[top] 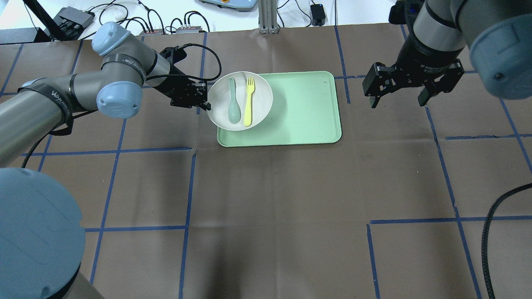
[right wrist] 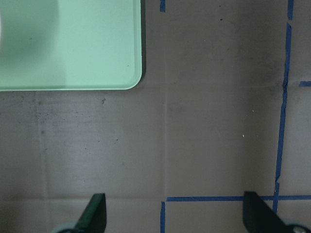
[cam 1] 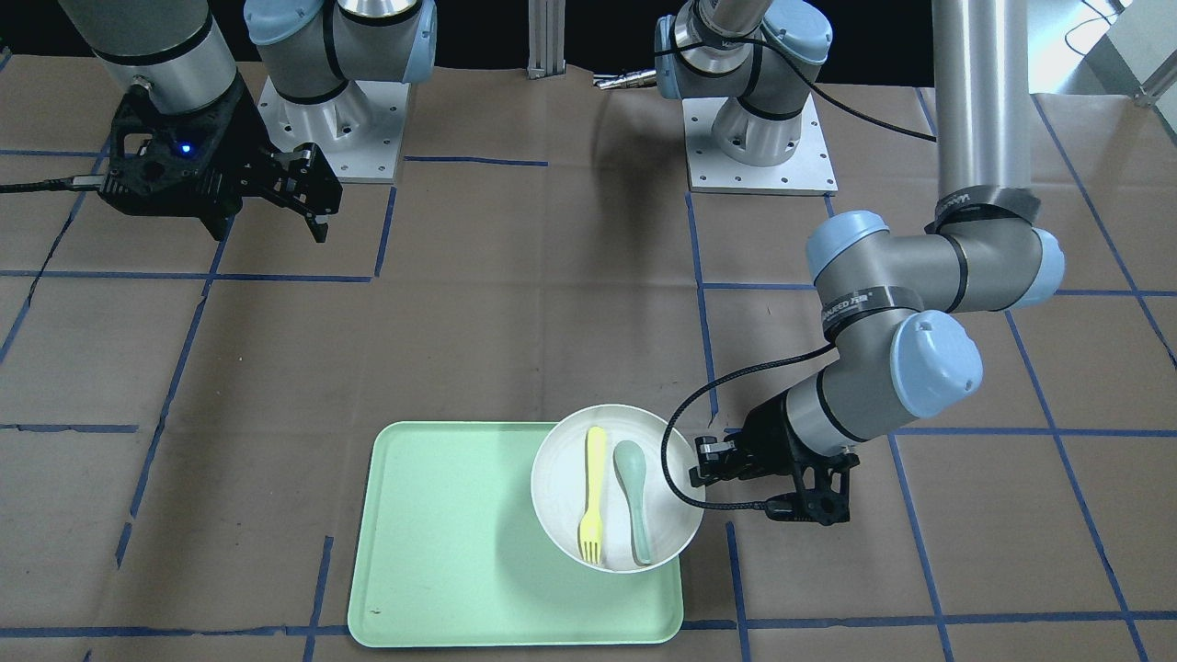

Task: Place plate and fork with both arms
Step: 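Carry the plate with the left gripper onto the green tray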

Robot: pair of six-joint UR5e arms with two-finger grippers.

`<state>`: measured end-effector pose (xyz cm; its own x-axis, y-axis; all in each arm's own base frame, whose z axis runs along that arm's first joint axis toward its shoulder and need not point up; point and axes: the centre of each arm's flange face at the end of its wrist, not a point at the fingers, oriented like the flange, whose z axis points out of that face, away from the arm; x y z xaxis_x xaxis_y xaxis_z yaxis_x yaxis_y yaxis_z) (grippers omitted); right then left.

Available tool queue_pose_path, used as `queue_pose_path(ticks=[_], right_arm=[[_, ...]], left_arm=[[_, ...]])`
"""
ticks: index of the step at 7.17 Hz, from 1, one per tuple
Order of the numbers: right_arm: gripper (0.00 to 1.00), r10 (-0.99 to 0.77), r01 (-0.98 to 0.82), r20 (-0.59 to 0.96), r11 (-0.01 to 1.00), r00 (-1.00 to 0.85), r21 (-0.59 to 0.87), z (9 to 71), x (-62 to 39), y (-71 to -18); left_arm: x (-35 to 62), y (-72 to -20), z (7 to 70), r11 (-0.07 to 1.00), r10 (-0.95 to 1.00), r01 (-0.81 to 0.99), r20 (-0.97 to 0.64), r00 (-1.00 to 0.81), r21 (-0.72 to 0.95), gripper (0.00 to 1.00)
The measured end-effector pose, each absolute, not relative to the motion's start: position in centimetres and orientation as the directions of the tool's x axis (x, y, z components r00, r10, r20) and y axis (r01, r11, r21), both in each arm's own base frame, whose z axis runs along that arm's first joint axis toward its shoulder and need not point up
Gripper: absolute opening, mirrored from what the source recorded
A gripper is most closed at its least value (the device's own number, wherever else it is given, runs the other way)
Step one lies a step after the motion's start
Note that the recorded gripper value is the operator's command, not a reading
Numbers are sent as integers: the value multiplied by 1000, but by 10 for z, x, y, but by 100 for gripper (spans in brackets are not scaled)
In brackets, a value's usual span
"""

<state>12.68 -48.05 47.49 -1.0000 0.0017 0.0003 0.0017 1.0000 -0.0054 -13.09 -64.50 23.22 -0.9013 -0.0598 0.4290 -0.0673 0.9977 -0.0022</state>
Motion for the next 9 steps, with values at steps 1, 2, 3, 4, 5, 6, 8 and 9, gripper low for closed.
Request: queue_pose_path(ticks=[1,2,3,4,5,6,8,9], right_arm=[[100,2,2,0,1000,-1000,-5,475,127,-480],[100,2,2,0,1000,-1000,-5,475,127,-480],[100,2,2,0,1000,-1000,-5,475,127,-480],[100,2,2,0,1000,-1000,-5,475,127,-480],[100,2,2,0,1000,-1000,-5,475,127,-480],[100,2,2,0,1000,-1000,-5,475,127,-480],[100,2,2,0,1000,-1000,-5,475,127,-480],[100,2,2,0,1000,-1000,-5,475,127,-480]], left_arm=[[-150,-655,228,999,-45,-51,428,-903,-2,1],[-164,-668,223,999,-28,-34,427,-904,-6,2],[-176,-680,216,1000,-15,-21,423,-906,-10,3],[-183,-687,209,1000,-19,-22,420,-907,-3,3],[-189,-689,202,999,-34,-32,418,-908,11,3],[-193,-690,197,999,-43,-38,412,-910,20,3],[-200,-690,190,997,-75,-64,394,-916,41,3],[-201,-690,187,996,-85,-73,390,-917,47,3]])
